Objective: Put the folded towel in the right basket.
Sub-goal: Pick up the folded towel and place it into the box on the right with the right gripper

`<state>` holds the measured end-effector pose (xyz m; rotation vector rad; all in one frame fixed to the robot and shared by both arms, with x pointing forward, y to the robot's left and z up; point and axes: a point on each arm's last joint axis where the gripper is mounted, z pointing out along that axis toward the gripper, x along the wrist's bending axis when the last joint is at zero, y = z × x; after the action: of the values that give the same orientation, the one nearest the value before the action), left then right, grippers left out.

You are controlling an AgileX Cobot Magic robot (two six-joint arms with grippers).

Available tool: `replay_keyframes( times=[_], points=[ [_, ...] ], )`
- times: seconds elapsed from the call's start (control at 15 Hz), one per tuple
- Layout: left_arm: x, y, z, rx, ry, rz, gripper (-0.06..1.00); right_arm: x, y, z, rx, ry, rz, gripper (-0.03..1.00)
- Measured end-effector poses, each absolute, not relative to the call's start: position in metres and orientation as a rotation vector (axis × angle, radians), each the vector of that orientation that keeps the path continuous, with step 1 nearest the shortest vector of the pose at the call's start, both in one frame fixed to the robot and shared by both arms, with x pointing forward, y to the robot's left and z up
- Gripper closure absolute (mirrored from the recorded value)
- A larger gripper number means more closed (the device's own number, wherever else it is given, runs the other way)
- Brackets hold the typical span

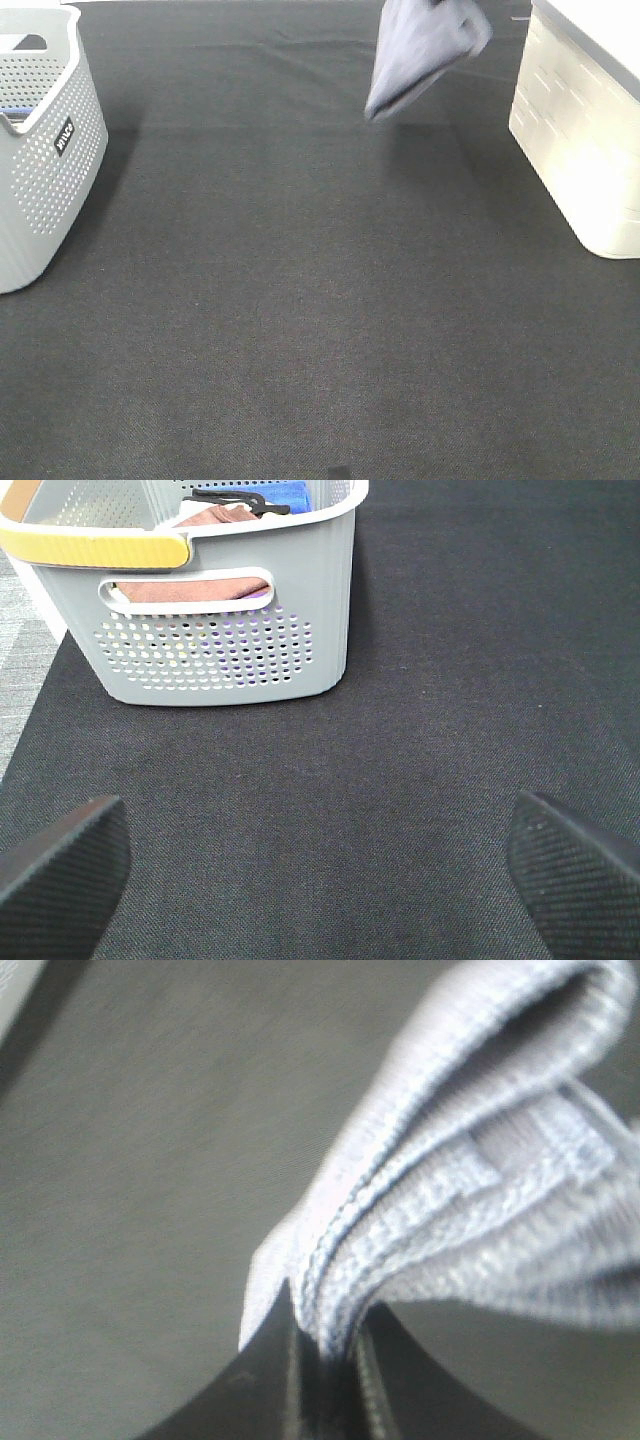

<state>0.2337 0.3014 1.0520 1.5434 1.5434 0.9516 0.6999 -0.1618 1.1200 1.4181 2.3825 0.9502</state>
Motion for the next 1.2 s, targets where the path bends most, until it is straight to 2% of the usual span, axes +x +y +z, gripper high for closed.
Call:
replay_keyframes(
  times=[0.13, 0.27, 0.53, 0.6, 0.73, 0.93, 1.07, 1.13, 1.2],
  points=[
    [0.234, 0.301, 1.052, 1.543, 1.543, 0.952, -0.03, 0.691, -0.198, 1.154, 1.457, 2.249, 0.953, 0.90],
    [0.234, 0.301, 1.052, 1.543, 1.543, 0.952, -0.03, 0.689, -0.238, 1.171, 1.528, 2.123, 0.948, 0.90],
    [0.234, 0.301, 1.052, 1.543, 1.543, 0.952, -0.03, 0.686, -0.331, 1.182, 1.744, 1.856, 0.912, 0.90],
    [0.234, 0.301, 1.052, 1.543, 1.543, 0.952, -0.03, 0.686, -0.331, 1.182, 1.744, 1.856, 0.912, 0.90],
    [0.234, 0.301, 1.052, 1.543, 1.543, 0.952, -0.03, 0.683, -0.362, 1.181, 1.802, 1.785, 0.877, 0.90],
    [0.234, 0.301, 1.052, 1.543, 1.543, 0.952, -0.03, 0.686, -0.381, 1.167, 1.864, 1.782, 0.813, 0.90],
    [0.234, 0.301, 1.052, 1.543, 1.543, 0.952, -0.03, 0.703, -0.385, 1.131, 1.936, 1.835, 0.759, 0.90],
    [0.234, 0.301, 1.052, 1.543, 1.543, 0.952, -0.03, 0.710, -0.387, 1.115, 1.969, 1.855, 0.737, 0.86],
    [0.234, 0.301, 1.052, 1.543, 1.543, 0.952, -0.03, 0.715, -0.388, 1.104, 1.993, 1.863, 0.716, 0.77]
  ],
)
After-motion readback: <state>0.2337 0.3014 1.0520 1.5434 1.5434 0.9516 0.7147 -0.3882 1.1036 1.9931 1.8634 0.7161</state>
